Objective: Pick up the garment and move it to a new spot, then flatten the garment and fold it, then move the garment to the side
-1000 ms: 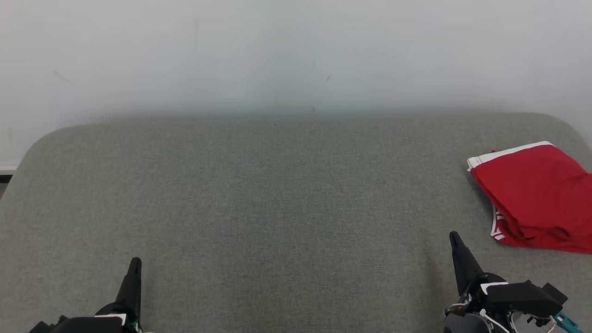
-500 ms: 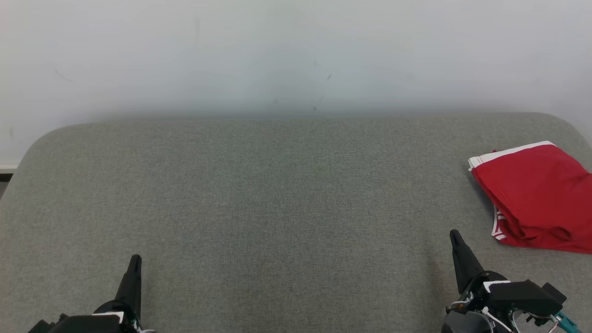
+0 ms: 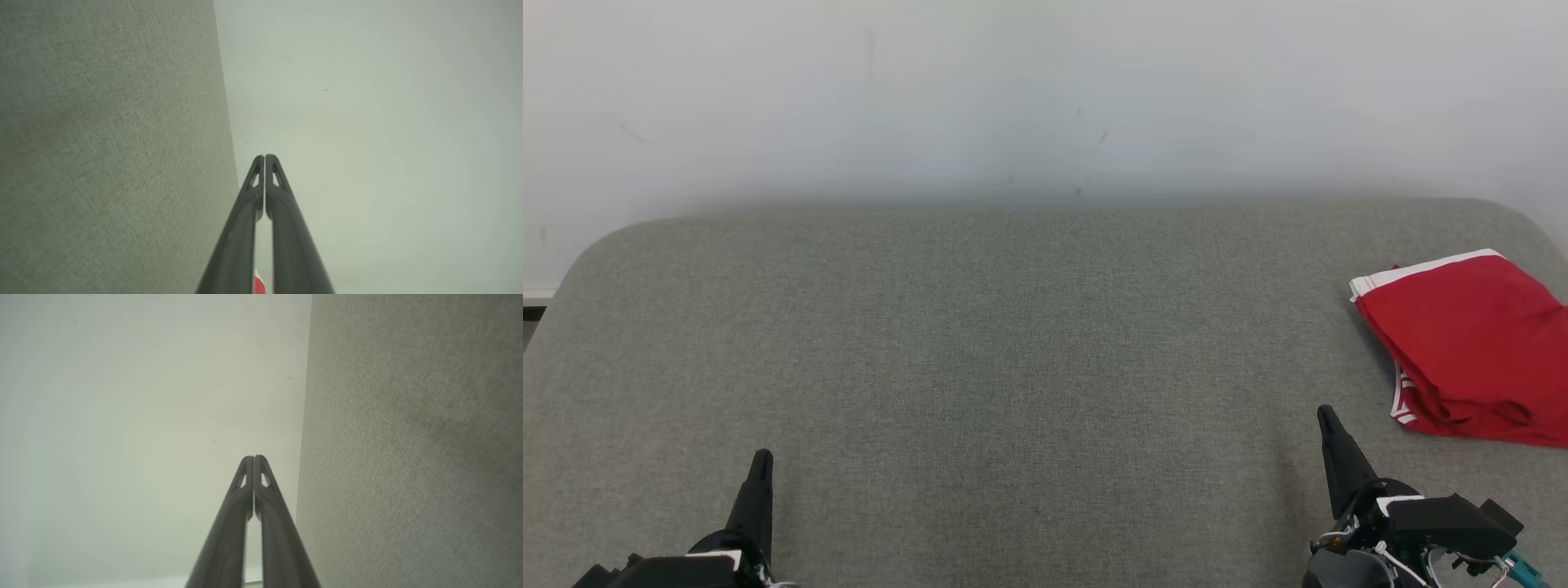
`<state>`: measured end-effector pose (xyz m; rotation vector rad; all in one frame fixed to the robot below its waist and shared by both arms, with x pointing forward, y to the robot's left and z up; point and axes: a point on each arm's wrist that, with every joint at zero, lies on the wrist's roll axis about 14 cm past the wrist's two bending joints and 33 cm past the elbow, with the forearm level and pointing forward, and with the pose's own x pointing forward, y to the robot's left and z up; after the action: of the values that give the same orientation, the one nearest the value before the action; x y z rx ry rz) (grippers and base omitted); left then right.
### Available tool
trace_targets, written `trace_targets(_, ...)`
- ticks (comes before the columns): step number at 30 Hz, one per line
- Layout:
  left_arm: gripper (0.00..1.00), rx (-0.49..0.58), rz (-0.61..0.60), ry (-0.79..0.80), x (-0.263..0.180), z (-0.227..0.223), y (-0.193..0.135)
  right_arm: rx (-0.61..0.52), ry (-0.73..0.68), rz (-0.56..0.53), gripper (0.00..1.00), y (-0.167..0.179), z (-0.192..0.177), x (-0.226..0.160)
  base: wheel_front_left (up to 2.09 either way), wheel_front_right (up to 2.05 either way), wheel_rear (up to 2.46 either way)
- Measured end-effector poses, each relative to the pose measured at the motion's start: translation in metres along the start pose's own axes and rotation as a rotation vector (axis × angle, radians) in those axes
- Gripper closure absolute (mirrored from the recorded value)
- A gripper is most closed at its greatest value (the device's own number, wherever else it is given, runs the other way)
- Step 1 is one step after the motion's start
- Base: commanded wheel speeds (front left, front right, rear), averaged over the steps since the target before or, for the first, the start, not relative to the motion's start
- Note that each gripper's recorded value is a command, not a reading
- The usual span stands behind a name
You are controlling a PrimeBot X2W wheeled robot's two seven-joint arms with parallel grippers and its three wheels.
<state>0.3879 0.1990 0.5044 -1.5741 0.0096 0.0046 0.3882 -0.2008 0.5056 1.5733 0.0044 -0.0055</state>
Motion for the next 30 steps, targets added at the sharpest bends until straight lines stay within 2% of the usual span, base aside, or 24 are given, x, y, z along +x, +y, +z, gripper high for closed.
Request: trace_targets(30,1.0,0.0,-0.001,0.0,0.0003,0.0001,-0.0005,0.0,-0.001,0.0,1.0,0.0001,0.0002,0.0,0.0,0.0,0.0)
